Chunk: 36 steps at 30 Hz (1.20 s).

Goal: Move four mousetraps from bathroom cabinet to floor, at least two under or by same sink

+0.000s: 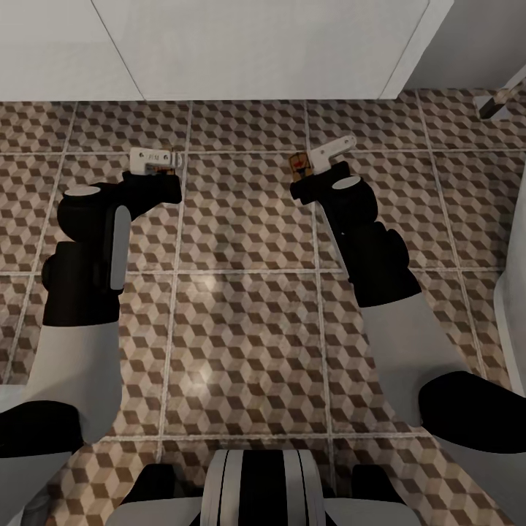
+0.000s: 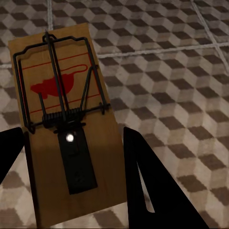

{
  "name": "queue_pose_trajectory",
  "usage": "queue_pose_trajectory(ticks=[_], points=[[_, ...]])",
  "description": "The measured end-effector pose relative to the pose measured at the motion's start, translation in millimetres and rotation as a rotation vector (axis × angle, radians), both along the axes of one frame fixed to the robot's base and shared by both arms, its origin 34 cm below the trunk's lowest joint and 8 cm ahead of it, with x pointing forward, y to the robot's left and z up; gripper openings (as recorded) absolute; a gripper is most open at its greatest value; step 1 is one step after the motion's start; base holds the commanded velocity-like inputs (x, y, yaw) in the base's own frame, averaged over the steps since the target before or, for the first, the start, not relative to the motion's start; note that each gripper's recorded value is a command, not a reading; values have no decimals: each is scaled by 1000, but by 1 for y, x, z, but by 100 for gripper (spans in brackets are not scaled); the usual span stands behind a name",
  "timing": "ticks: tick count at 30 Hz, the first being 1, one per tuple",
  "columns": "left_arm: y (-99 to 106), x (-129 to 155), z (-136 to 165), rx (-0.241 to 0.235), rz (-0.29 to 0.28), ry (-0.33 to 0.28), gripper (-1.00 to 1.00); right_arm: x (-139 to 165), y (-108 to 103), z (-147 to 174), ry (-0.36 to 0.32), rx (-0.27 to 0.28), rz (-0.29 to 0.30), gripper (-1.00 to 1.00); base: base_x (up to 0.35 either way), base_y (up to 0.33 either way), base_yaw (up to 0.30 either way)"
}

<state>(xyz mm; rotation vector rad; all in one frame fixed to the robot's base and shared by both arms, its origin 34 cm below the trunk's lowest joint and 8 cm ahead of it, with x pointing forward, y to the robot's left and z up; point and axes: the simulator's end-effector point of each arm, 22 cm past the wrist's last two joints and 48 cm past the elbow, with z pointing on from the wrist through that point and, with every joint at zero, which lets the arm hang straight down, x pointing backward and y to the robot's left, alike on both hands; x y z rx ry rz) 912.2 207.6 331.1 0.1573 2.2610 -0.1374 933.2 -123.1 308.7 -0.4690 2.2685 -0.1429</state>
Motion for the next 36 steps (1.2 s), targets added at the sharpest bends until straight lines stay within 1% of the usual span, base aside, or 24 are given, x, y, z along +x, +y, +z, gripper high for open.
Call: queue_pose_trajectory(ticks=[8, 11, 17, 19, 20, 21, 24, 27, 29, 30, 32, 33, 34, 36], points=[[0, -1, 0, 0, 0, 1, -100, -1, 0, 0, 0, -1, -1, -100, 298, 0, 0], [0, -3, -3, 1, 0, 6, -100, -1, -1, -1, -1, -2, -1, -100, 93, 0, 0], [0, -19, -23, 2, -1, 43, -100, -2, 0, -6, 7, -5, 1, -100, 10, 0, 0], [0, -21, -28, 2, -1, 51, -100, -6, 2, -20, 36, -12, 4, -100, 1, 0, 0], [-1, -22, -30, 1, -3, 55, -100, -10, 2, -33, 56, -18, 7, -100, 0, 0, 0], [-2, -22, -31, 2, -4, 57, -100, -11, 3, -40, 64, -23, 11, -100, 0, 0, 0], [-2, -27, -47, 4, -2, 93, -100, -12, 1, -56, 62, -41, 10, -100, 0, 0, 0], [-2, -28, -62, 6, -1, 105, -100, -16, -5, -69, 77, -65, 2, -100, 0, 0, 0], [-4, -32, -82, 12, -1, 129, -100, -15, -5, -71, 66, -69, 2, -100, 0, 0, 0], [-5, -34, -90, 18, 7, 142, -100, -13, -6, -70, 58, -72, -1, -100, 0, 0, 0], [6, -39, -108, 73, 67, 173, -100, -10, -12, -67, 40, -88, -20, -100, 0, 0, 0], [14, -41, -115, 110, 109, 182, -100, -9, -15, -67, 34, -97, -31, -100, 0, 0, 0], [17, -42, -118, 128, 133, 183, -100, -9, -16, -68, 35, -102, -35, -100, 0, 0, 0], [14, -44, -127, 143, 155, 192, -100, -12, -18, -75, 51, -111, -37, -100, 0, 0, 0]])
